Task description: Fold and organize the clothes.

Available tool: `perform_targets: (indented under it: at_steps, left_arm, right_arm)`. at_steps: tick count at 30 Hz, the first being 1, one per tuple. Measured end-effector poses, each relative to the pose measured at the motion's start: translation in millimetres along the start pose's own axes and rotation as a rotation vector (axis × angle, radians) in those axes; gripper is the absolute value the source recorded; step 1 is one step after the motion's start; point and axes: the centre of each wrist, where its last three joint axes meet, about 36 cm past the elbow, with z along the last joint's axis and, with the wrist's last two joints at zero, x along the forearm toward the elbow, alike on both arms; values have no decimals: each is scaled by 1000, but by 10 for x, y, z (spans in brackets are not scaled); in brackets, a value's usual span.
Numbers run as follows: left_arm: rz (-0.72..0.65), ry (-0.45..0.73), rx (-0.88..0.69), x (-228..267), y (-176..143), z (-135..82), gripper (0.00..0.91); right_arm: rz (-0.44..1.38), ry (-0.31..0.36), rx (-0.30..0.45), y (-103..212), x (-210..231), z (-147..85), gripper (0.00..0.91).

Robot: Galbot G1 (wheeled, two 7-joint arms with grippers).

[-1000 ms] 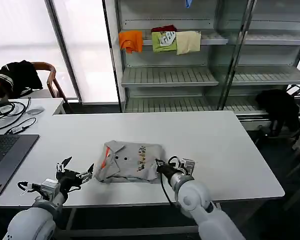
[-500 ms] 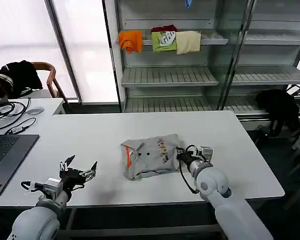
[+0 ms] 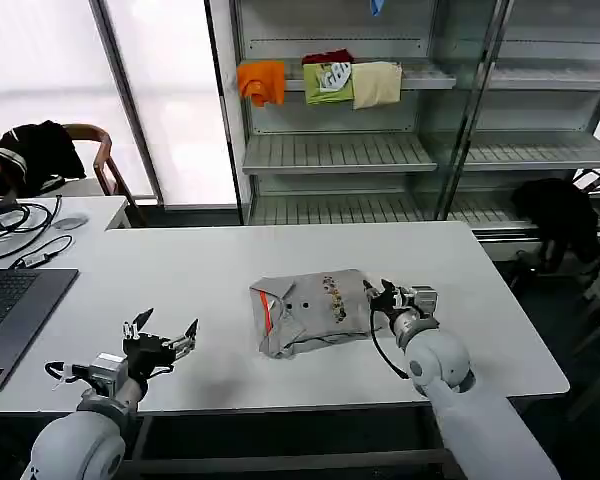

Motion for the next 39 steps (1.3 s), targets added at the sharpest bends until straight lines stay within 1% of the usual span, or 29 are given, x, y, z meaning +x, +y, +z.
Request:
perform_targets:
  at_steps: [4,7,12,18,22,28,39]
  left_arm:
    - [-19,-43,64,-7,1,-84,907]
    - [-28,-69,123,1,-15,-134,907]
    - [-35,-88,196,30,-60,-157,907]
    - [-35,-88,235,85,-111,-140,907]
    - [-33,-78,252,107,-152,-96,907]
    - [-19,-66,260,120,-217,-50,907]
    - [6,-49,257,142,-285,4,907]
  right_arm:
    - [-5,-41,54,117,166,29,907]
    - [-19,-58,90,239,292,93,907]
    - [-45,-70,144,438,420,220,907]
    - [-65,-56,192,637,503,408,907]
    - [-69,-41,198,709,533,507,907]
    - [-58,-14,181,758,530,653,907]
    - [14,34,132,675,480,810,907]
